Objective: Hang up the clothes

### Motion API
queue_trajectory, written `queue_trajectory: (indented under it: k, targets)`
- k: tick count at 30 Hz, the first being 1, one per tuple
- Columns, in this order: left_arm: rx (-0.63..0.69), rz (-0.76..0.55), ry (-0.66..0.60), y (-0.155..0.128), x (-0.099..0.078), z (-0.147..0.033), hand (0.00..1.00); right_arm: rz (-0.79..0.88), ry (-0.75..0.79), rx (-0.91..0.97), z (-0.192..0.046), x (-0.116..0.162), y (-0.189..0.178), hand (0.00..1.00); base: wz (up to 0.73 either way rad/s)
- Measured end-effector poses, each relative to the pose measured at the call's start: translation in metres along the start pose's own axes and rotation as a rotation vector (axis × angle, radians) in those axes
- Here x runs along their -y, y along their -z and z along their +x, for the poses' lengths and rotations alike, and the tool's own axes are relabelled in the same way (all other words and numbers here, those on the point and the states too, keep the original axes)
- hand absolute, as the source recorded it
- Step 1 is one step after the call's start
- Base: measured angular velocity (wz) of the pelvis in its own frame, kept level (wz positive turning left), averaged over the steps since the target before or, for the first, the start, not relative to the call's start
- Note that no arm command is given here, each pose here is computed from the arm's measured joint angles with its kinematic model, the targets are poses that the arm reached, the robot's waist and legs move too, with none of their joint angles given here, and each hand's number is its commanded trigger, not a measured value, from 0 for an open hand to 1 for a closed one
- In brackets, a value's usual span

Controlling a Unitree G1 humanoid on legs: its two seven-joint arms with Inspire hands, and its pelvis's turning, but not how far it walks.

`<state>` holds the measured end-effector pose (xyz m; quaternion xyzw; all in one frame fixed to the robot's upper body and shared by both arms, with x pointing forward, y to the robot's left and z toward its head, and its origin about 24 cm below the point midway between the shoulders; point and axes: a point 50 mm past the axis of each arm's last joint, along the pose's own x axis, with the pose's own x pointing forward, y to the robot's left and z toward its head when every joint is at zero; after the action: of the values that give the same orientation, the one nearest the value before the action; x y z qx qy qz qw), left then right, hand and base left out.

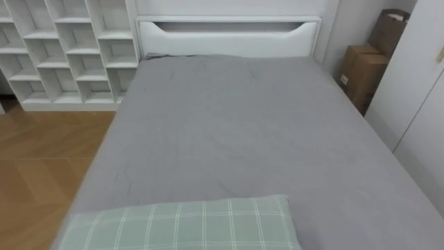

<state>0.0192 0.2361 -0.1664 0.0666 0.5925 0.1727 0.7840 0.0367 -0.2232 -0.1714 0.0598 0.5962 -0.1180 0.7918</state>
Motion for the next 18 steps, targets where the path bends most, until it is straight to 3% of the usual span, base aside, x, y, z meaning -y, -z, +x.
queue_trajectory:
  k: [18]
  targets:
    - [-0.019, -0.003, -0.008, 0.0021, -0.0013, 0.0, 0.0, 0.008, 0.008, 0.002, 0.0004, -0.0008, -0.0011, 0.0, 0.0]
